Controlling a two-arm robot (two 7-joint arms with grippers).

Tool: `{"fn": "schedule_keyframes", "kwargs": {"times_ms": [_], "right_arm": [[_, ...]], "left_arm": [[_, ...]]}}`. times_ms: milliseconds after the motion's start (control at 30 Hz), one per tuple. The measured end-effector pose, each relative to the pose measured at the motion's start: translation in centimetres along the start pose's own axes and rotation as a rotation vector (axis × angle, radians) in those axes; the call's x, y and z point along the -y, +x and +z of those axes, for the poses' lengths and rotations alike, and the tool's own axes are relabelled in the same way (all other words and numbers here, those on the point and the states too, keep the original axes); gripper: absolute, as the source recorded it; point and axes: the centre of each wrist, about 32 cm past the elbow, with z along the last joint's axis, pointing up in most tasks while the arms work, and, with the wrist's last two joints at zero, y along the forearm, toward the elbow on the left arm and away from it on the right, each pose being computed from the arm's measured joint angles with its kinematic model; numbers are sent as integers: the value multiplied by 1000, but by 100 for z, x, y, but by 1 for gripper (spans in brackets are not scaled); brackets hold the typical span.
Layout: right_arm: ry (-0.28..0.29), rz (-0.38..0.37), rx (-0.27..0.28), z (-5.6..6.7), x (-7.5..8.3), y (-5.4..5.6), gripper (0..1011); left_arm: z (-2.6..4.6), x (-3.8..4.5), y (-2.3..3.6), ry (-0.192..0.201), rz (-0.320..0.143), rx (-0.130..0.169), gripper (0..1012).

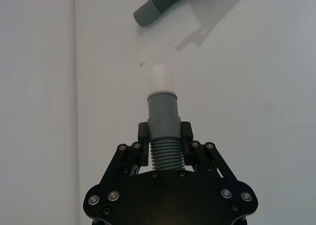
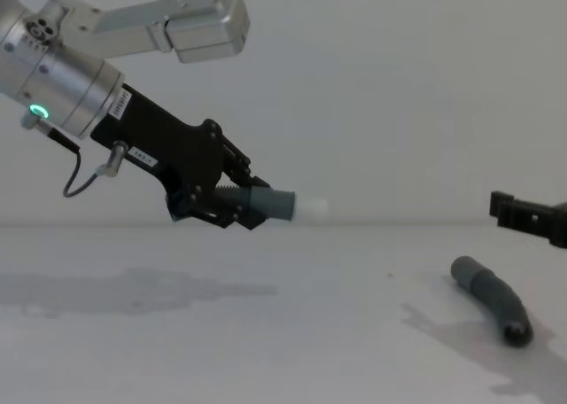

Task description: Use both hands to pick up one end of the pipe from the table, align the ends, and insert them.

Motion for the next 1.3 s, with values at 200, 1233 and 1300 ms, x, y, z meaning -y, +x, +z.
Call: {"fn": "schedule_keyframes", "kwargs": {"times_ms": [200, 1233, 1300], "right_arm": [[-84, 24, -11, 17, -148, 82, 1005], [-378, 111, 35, 291, -747, 360, 1005], [-387, 109, 37, 287, -752, 366, 1005]], "left_arm": [[11, -20, 11, 14, -5, 27, 336], [26, -50, 28, 33, -13, 67, 336], [26, -50, 28, 34, -13, 68, 336]]}}
